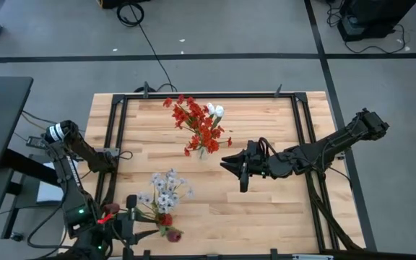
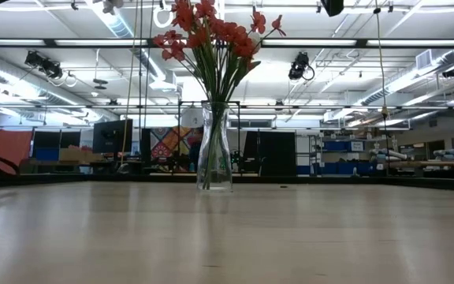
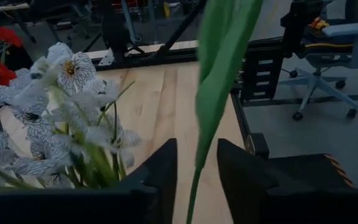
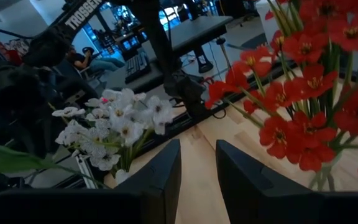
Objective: Sort flowers into vase by color
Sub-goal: Put the red flower into the red vase, then return to Home Position
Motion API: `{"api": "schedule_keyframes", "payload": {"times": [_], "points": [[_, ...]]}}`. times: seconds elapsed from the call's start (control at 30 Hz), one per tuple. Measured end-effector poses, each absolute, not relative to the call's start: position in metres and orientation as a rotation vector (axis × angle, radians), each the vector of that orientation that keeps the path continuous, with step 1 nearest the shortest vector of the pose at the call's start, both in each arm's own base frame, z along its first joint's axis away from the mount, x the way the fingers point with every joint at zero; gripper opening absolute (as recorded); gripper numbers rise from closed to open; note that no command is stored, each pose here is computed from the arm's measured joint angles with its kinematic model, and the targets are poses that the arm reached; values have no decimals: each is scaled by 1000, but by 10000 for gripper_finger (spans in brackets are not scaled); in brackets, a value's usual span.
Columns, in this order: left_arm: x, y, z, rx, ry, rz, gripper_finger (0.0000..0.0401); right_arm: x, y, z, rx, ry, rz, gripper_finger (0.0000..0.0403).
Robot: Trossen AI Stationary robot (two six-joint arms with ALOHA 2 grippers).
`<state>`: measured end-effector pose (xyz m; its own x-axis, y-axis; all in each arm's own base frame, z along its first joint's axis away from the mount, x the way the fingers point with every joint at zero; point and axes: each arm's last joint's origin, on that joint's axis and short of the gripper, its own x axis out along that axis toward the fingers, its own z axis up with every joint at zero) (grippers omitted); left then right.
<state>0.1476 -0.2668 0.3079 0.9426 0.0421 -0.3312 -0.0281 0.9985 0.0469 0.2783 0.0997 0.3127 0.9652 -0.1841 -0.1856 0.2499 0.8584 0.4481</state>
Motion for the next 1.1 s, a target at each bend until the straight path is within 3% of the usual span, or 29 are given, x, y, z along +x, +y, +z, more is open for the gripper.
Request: {"api": "schedule_keyframes", "payload": {"times": [0.23, 0.77, 1.1], "points": [[138, -255, 321, -21, 336, 31, 155, 278, 100, 310, 494, 165, -215, 113], [130, -236, 344, -10, 306, -3, 151, 270, 107, 295, 497, 316, -228, 113], [119, -212, 390, 38, 257, -61, 150, 257, 119, 279, 404, 509, -190, 113]]}}
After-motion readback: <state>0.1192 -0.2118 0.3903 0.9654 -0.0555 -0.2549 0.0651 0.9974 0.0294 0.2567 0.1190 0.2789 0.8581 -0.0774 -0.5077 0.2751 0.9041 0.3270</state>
